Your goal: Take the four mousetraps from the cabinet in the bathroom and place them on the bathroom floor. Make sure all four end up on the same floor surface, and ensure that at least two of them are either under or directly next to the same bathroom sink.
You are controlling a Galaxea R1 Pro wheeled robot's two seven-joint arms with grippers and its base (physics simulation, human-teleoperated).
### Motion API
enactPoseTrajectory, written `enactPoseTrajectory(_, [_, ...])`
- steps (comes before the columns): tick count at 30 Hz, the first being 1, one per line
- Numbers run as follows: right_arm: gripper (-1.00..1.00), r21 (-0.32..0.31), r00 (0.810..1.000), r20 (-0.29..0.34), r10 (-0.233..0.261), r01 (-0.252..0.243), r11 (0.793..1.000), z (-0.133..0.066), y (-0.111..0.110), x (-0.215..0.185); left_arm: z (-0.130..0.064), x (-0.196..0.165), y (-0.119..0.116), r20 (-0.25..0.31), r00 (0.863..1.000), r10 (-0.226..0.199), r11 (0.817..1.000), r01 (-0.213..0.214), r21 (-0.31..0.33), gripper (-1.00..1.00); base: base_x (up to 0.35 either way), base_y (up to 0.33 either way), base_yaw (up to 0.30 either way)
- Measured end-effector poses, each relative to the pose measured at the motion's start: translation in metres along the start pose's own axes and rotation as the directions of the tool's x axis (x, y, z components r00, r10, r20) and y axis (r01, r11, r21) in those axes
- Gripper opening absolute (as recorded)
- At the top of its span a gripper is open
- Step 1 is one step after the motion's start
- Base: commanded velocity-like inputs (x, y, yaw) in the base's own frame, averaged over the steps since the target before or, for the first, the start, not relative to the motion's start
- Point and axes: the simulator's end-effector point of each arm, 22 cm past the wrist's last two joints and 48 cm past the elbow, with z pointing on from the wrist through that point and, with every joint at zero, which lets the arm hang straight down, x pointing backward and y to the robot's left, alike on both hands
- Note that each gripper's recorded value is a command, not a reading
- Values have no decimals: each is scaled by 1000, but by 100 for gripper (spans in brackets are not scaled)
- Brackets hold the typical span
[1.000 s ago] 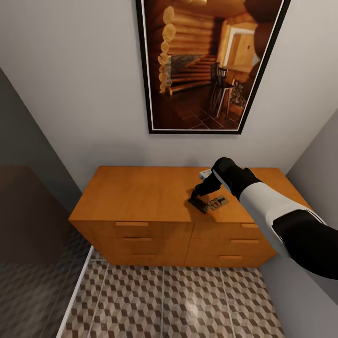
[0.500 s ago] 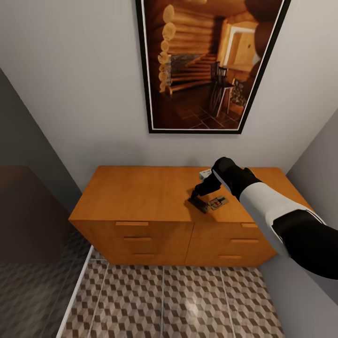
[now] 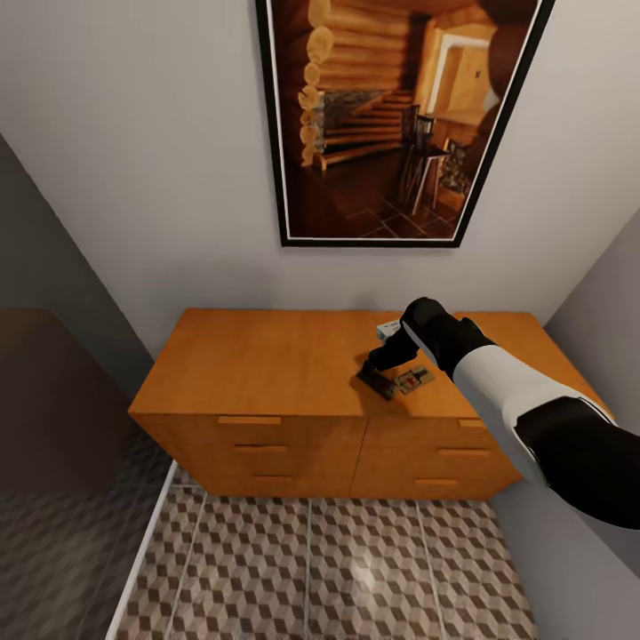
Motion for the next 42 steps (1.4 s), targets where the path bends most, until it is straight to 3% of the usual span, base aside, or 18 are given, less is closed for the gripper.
enactPoseTrajectory(42, [100, -12, 1000, -29, 8, -8, 1000, 20, -1, 9, 0, 12, -1, -30, 1000, 5, 1000, -5, 3, 100, 0, 0, 0])
